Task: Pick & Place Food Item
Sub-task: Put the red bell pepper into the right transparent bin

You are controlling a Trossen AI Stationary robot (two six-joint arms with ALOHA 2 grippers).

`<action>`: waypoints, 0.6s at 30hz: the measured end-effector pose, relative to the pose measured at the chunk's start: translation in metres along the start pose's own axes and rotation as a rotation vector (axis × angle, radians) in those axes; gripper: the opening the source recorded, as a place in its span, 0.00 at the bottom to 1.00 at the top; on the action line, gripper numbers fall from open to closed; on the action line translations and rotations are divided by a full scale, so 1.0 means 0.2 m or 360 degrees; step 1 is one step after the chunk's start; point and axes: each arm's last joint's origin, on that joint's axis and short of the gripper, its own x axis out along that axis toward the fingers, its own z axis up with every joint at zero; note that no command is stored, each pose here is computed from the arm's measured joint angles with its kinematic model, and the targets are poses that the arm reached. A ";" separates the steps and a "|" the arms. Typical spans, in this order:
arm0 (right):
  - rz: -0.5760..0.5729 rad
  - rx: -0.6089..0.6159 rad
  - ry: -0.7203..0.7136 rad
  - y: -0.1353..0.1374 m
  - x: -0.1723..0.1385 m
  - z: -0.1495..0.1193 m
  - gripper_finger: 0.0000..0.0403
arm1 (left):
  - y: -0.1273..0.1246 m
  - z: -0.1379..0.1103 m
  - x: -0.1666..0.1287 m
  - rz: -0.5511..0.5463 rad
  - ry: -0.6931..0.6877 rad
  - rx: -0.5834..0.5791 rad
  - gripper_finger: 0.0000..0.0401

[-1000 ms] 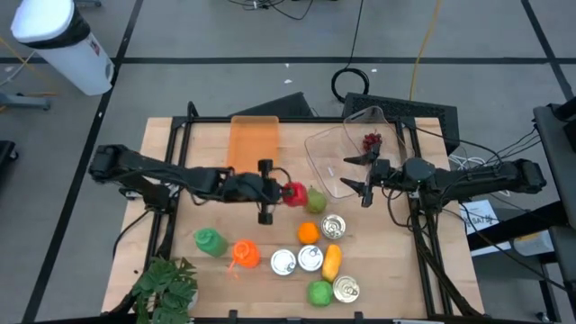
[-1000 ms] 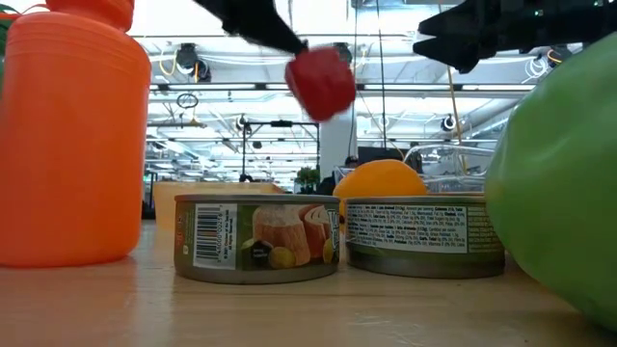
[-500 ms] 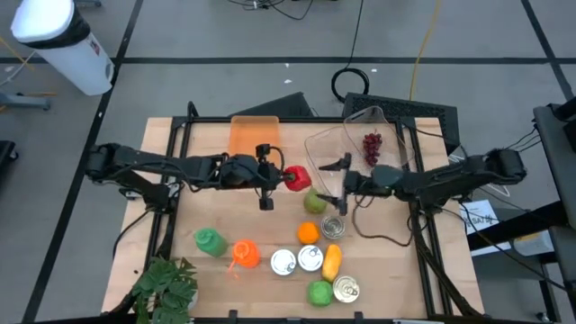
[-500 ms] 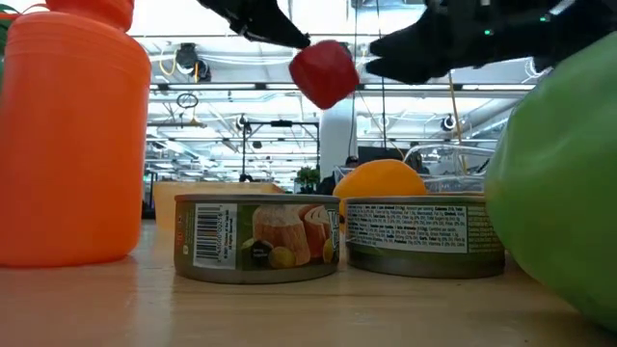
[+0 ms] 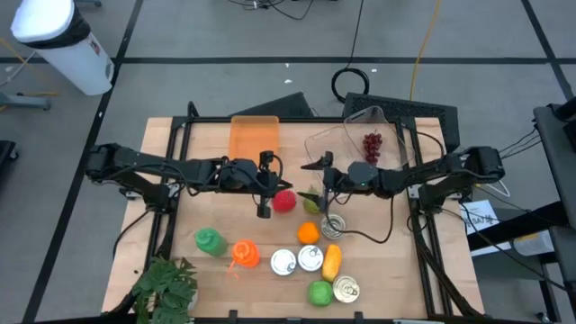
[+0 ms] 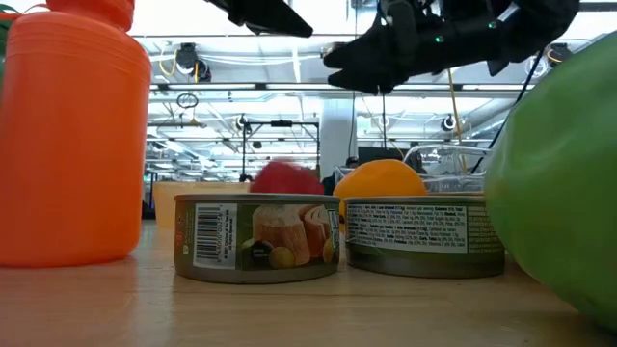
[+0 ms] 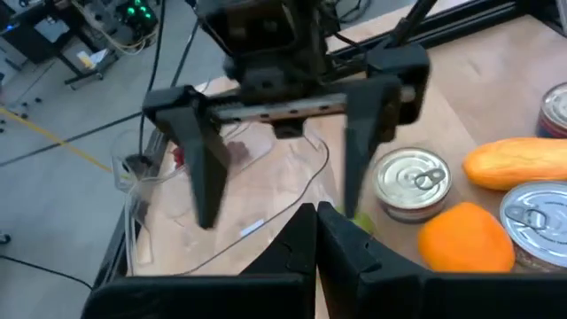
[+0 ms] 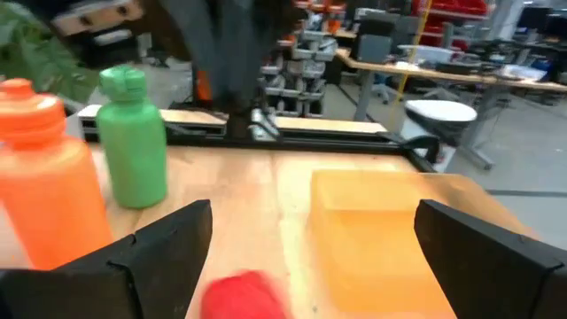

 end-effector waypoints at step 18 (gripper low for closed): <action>-0.0014 0.0110 0.0710 -0.05 0.13 0.04 0.92 | 0.01 -0.07 0.00 0.0203 0.0235 -0.0309 0.27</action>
